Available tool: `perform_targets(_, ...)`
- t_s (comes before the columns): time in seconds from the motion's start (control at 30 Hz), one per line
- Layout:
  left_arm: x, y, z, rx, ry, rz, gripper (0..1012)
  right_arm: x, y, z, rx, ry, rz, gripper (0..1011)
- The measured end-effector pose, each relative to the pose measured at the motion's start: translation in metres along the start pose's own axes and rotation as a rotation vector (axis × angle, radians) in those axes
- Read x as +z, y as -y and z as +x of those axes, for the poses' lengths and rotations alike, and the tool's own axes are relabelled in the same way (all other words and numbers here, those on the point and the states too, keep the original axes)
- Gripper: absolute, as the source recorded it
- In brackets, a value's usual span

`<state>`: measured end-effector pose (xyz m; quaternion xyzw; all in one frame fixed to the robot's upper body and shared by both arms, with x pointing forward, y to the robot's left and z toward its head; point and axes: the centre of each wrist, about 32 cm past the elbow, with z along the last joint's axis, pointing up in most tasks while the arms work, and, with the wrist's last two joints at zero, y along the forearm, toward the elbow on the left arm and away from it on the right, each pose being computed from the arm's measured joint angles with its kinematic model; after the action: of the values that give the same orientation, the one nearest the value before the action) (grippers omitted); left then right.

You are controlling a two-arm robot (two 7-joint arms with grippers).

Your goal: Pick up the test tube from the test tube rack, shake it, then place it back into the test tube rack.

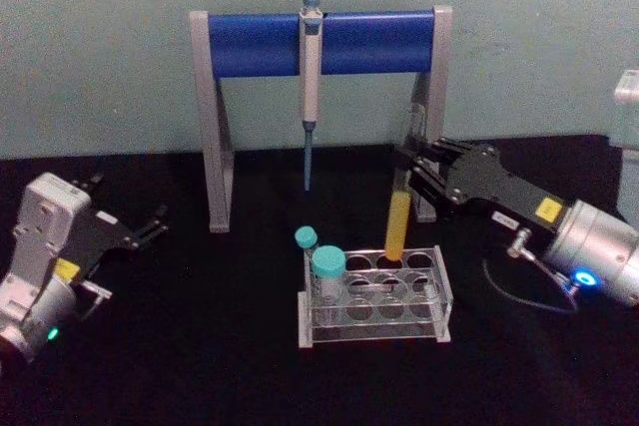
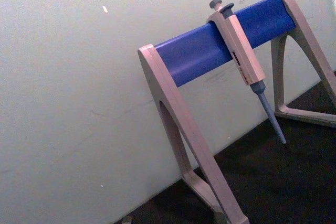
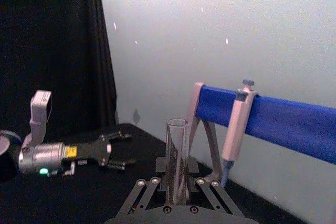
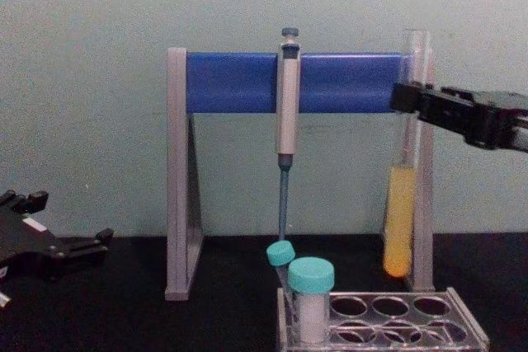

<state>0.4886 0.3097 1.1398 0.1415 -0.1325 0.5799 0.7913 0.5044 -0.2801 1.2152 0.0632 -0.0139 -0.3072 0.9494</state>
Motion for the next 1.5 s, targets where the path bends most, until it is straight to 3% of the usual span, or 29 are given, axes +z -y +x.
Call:
perform_targets(0.2, 0.0, 0.0, 0.0, 0.0, 0.0, 0.0, 1001, 0.008, 0.015, 0.003, -0.021, 0.029, -0.051, 229)
perform_targets(0.4, 0.0, 0.0, 0.0, 0.0, 0.0, 0.0, 1001, 0.016, 0.026, 0.001, -0.125, 0.155, -0.115, 229)
perform_targets(0.63, 0.0, 0.0, 0.0, 0.0, 0.0, 0.0, 1001, 0.016, 0.018, -0.004, -0.232, 0.297, -0.13, 229)
perform_targets(0.77, 0.0, 0.0, 0.0, 0.0, 0.0, 0.0, 1001, 0.012, 0.01, -0.004, -0.262, 0.317, -0.099, 229)
perform_targets(1.03, 0.0, 0.0, 0.0, 0.0, 0.0, 0.0, 1001, 0.003, -0.003, 0.0, -0.264, 0.264, 0.0, 229)
perform_targets(1.27, 0.0, 0.0, 0.0, 0.0, 0.0, 0.0, 1001, -0.006, -0.012, 0.002, -0.183, 0.132, 0.099, 229)
perform_targets(1.5, 0.0, 0.0, 0.0, 0.0, 0.0, 0.0, 1001, -0.007, -0.013, 0.005, -0.084, 0.013, 0.125, 229)
